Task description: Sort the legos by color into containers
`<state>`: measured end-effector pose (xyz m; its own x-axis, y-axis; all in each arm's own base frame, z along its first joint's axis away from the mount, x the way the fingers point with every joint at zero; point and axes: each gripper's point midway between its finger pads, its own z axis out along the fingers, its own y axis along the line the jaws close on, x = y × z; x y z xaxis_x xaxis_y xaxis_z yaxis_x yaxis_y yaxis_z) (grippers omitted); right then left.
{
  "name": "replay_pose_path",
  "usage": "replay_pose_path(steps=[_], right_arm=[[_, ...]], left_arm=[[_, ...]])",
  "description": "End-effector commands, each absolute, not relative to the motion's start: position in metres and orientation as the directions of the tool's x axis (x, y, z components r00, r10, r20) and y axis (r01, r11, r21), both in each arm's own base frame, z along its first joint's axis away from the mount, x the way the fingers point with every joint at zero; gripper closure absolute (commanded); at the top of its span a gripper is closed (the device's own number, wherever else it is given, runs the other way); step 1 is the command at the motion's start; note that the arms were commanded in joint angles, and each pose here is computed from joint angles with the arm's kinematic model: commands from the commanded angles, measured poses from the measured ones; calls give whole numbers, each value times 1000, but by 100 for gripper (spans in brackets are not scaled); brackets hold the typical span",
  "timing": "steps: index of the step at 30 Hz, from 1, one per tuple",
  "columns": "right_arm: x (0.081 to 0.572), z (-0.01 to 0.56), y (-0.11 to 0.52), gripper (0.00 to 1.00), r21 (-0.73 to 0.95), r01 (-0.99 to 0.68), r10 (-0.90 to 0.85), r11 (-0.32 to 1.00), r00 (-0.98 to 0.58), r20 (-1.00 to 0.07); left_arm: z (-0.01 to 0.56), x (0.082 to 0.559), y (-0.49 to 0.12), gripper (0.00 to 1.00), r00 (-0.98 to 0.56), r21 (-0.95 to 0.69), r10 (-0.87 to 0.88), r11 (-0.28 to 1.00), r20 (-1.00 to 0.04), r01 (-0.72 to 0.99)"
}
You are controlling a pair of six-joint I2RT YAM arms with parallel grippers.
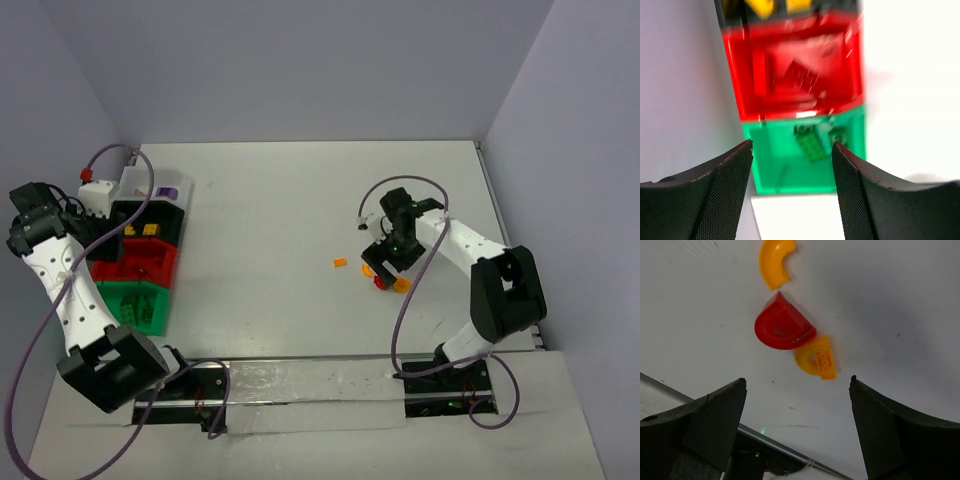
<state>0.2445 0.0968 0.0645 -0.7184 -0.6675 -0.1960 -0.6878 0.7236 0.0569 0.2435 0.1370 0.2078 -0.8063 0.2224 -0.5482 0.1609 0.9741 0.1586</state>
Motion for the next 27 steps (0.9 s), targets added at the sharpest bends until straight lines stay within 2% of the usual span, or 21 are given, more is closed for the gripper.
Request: replay_pose_path(steps=[1,12,17,24,27], right_arm=[[250,50,85,10,-14,-692,-685,722,-711,-160],[257,24,119,11,-5,-706,-694,708,-695,-187],[254,11,135,19,6,-731,-720,683,-674,-165],[250,5,132,55,-5,-737,-732,675,-669,-130],[249,16,126,76,-19,-740,-735,673,-665,-128]], left_arm=[[261,260,90,29,-618,91,234,963,-751,254],[271,269,62,28,-532,73,236,948,-813,309],[273,275,57,28,-522,53,222,946,-824,319],[273,281,48,28,-512,30,215,938,-831,346],[273,287,39,29,-502,14,212,929,-838,370]])
